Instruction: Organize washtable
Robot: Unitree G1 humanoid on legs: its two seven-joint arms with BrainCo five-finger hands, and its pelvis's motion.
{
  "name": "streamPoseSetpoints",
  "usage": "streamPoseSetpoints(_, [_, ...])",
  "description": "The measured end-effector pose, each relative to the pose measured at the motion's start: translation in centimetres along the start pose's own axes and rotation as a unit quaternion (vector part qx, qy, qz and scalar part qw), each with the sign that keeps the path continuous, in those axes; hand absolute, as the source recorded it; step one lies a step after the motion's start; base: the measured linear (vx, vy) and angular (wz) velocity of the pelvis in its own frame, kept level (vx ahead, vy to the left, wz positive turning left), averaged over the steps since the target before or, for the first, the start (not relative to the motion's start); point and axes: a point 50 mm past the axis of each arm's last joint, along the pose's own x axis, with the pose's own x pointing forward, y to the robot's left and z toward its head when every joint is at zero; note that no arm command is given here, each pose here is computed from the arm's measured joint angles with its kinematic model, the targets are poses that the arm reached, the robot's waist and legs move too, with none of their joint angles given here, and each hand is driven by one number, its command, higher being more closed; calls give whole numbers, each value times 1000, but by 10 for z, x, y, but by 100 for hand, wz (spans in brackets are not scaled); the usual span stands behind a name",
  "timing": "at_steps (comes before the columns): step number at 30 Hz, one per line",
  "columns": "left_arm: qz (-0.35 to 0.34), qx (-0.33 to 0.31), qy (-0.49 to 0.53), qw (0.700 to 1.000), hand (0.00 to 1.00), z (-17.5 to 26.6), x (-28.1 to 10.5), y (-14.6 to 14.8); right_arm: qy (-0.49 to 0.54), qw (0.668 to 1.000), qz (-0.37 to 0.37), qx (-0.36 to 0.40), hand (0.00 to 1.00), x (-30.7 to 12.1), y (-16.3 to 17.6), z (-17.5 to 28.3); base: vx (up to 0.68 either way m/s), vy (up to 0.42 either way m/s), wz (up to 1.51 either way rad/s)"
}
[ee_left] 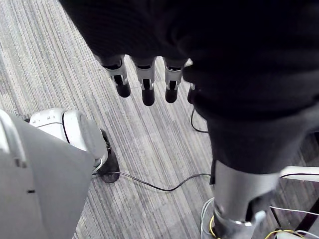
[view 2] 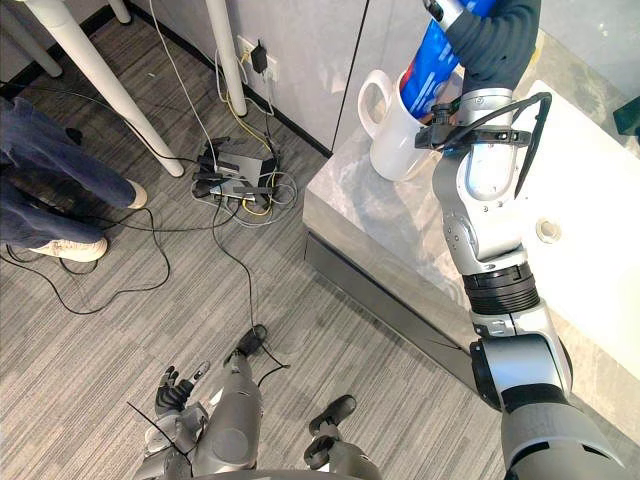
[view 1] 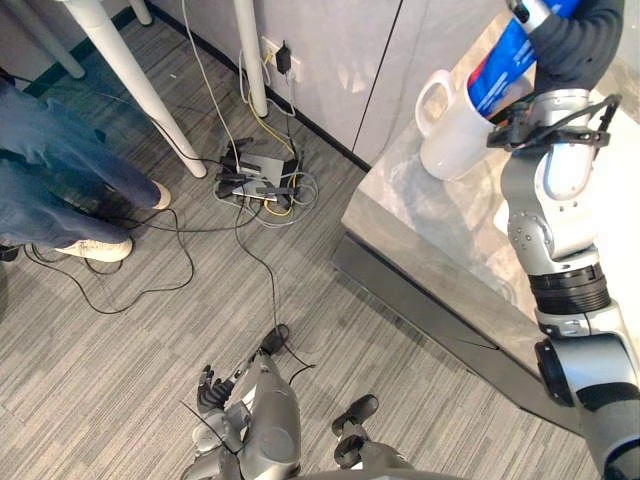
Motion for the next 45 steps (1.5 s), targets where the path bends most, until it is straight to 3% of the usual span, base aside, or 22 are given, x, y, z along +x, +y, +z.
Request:
streamPoseSetpoints(19, [1, 4, -5, 1000, 0, 3, 2, 2, -6, 1000, -8, 16, 0, 0, -1, 2, -1, 3, 1])
streamPoseSetpoints(31, [33, 8, 17, 999, 0, -3, 4, 18, -125, 992, 2, 30, 0, -8, -8, 57, -4, 16, -8])
streamPoseSetpoints(38, [67, 36, 68, 995, 0, -25, 0, 42, -126, 984, -87, -87, 0, -42, -65, 62, 16, 18, -21])
streamPoseSetpoints(41, [98, 37, 102, 989, 0, -40, -7, 59, -83, 966, -202, -136, 0, -85, -105, 54, 22, 11, -42])
streamPoseSetpoints(45, [130, 27, 151, 980, 0, -64, -23, 76, 51, 906, -339, -249, 0, -175, -148, 42, 2, 19, -58])
